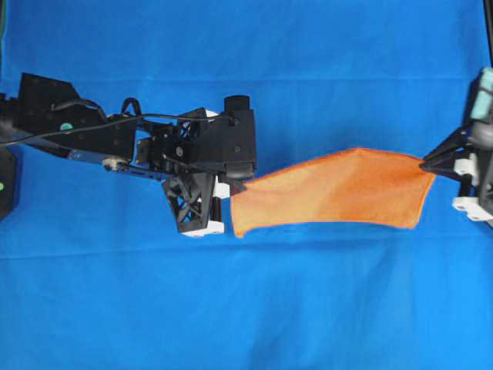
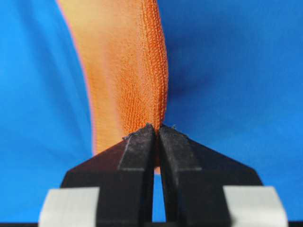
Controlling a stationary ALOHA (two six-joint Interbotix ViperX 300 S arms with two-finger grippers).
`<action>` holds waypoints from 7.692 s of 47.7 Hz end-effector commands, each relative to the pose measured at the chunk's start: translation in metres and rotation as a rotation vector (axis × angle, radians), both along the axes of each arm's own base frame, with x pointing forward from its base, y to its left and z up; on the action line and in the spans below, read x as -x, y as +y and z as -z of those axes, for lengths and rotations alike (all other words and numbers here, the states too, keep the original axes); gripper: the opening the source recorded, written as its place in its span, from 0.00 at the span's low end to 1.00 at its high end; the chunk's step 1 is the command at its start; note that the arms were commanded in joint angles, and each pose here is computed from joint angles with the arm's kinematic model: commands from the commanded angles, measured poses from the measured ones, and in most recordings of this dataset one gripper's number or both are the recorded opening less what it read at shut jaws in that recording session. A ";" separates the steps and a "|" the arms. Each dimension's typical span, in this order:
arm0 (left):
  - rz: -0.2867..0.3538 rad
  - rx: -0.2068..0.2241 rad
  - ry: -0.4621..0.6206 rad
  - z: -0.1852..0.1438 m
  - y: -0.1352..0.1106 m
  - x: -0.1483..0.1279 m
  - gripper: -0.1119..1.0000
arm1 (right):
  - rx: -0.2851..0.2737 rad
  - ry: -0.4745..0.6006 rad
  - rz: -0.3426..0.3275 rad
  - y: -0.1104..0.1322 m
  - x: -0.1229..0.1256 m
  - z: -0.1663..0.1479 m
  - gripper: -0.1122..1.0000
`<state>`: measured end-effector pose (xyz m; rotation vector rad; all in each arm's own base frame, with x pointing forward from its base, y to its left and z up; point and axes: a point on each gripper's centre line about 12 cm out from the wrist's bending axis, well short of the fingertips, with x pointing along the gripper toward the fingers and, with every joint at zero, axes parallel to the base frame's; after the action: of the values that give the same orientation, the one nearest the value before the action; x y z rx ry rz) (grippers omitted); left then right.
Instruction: Fold the orange towel.
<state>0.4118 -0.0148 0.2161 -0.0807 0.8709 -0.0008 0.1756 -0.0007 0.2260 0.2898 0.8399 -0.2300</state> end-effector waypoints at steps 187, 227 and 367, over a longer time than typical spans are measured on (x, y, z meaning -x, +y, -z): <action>0.136 -0.023 -0.192 0.094 -0.047 0.005 0.11 | 0.313 -0.104 -0.032 -0.145 -0.217 0.064 0.12; 0.161 -0.036 -0.115 0.010 -0.042 0.047 0.62 | 0.401 -0.175 -0.033 -0.148 -0.198 0.017 0.65; -0.404 -0.134 -0.238 0.130 0.184 0.039 0.60 | 0.167 -0.034 0.100 -0.171 -0.169 0.127 0.54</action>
<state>0.3685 0.1692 0.0759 -0.1374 0.6378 0.4216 0.3385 -0.1689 0.0880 0.1904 0.8057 -0.3870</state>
